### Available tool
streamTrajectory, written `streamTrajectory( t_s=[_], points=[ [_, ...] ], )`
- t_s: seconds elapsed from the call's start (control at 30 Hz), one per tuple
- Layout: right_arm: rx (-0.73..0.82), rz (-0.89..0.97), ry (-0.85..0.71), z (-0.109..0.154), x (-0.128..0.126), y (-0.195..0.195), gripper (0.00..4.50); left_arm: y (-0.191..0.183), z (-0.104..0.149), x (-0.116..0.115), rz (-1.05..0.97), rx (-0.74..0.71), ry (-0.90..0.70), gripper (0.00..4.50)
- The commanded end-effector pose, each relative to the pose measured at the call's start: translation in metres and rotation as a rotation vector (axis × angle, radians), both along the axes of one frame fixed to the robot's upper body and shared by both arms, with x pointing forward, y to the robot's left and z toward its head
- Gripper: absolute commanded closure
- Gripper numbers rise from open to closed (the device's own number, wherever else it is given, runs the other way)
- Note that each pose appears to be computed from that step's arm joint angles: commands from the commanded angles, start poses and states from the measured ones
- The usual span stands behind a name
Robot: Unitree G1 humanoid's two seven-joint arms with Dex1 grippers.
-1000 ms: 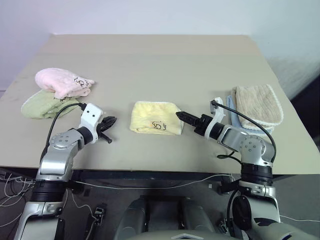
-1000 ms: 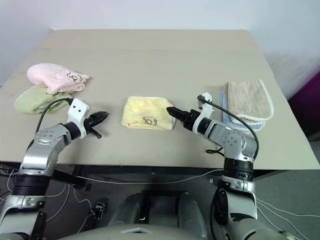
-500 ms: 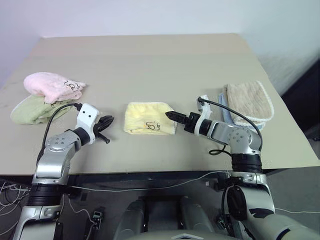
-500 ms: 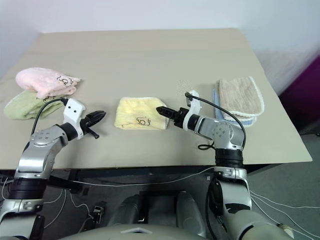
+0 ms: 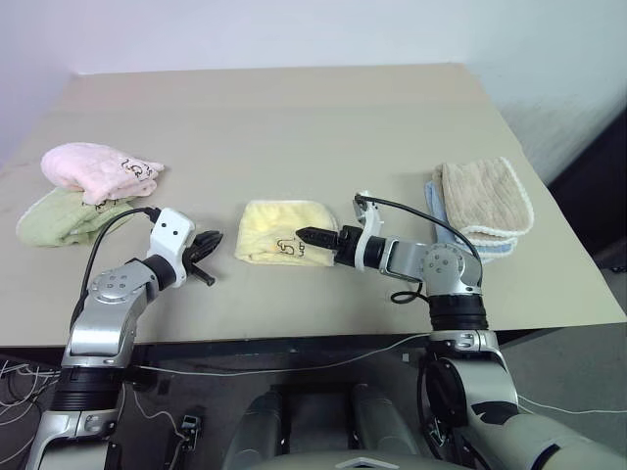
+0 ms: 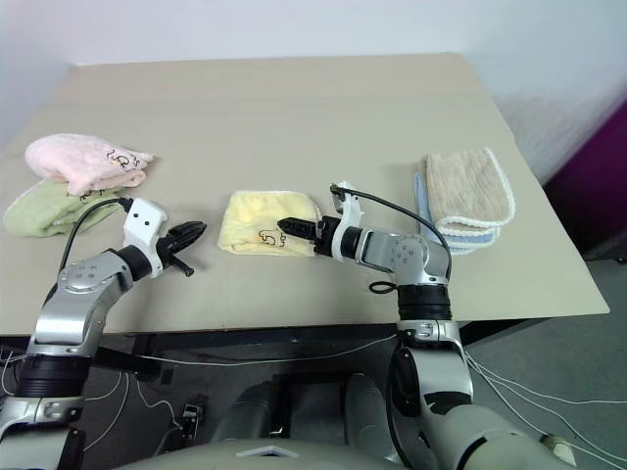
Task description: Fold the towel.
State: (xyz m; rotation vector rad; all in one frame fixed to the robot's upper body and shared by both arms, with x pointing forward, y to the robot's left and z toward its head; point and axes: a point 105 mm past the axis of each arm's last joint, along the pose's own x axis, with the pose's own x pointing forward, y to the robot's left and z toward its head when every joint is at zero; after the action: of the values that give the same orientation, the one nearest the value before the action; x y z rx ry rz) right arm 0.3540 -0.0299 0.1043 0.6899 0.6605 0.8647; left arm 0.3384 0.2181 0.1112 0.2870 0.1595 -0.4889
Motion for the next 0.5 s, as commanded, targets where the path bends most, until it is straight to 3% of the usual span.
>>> streamTrajectory(
  t_s=[0.03,0.23,0.43,0.5],
  points=[
    [0.045,0.017,0.002,0.006,-0.003,0.004,2.29,-0.001,0.011,0.001,-0.008,0.002,-0.045,4.20],
    [0.088,-0.005,0.000,0.011,-0.004,0.000,4.38,-0.004,0.011,0.003,-0.017,0.005,-0.045,4.20],
    [0.219,-0.092,-0.110,0.050,0.003,-0.016,4.47,-0.005,0.011,0.003,-0.021,0.005,-0.046,4.20],
    [0.252,-0.223,-0.207,0.079,0.017,-0.046,4.47,-0.006,0.010,0.002,-0.022,0.002,-0.046,4.20]
  ],
)
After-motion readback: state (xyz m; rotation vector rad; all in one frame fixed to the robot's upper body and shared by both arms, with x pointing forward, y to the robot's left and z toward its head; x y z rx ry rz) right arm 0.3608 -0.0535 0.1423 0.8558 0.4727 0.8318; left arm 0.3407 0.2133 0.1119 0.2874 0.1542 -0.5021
